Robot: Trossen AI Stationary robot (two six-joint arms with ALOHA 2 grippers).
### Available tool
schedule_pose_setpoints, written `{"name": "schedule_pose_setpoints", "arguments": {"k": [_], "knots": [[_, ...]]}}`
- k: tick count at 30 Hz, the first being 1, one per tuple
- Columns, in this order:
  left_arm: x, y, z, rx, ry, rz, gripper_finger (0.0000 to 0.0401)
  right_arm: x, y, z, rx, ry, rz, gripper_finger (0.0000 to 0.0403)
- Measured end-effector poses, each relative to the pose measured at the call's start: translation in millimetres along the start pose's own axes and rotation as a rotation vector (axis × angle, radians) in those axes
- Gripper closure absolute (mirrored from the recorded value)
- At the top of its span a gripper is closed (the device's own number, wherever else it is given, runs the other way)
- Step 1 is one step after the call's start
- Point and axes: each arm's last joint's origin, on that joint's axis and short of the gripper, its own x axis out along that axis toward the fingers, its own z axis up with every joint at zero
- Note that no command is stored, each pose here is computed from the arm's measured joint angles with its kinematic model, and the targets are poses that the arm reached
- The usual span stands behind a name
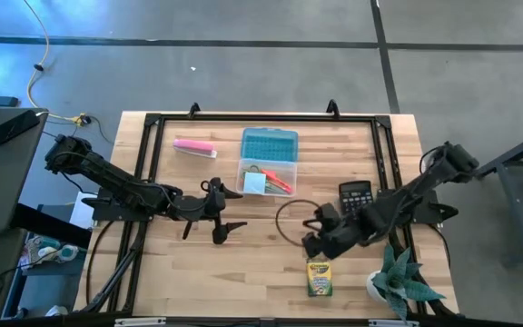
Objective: Pack school essentials
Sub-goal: Put the yellow box of crayons into the blue supply box
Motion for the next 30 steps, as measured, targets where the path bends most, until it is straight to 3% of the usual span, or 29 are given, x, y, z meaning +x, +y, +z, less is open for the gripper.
{"name": "schedule_pose_setpoints", "arguments": {"k": [5,14,24,30], "knots": [[0.0,0.0,0.0,0.000,0.000,0.000,0.0001,15.5,5.2,-24.3,0.086,-0.010,-0.092,0.0114],[0.0,0.0,0.0,0.000,0.000,-0.001,0.0001,37.0,8.0,-68.7,0.263,0.007,-0.090,0.0109],[0.0,0.0,0.0,0.000,0.000,-0.001,0.0001,49.4,3.0,-102.7,0.363,0.058,-0.128,0.0011],[0.0,0.0,0.0,0.000,0.000,-0.001,0.0001,57.8,0.6,-108.2,0.350,0.070,-0.161,0.0004]]}}
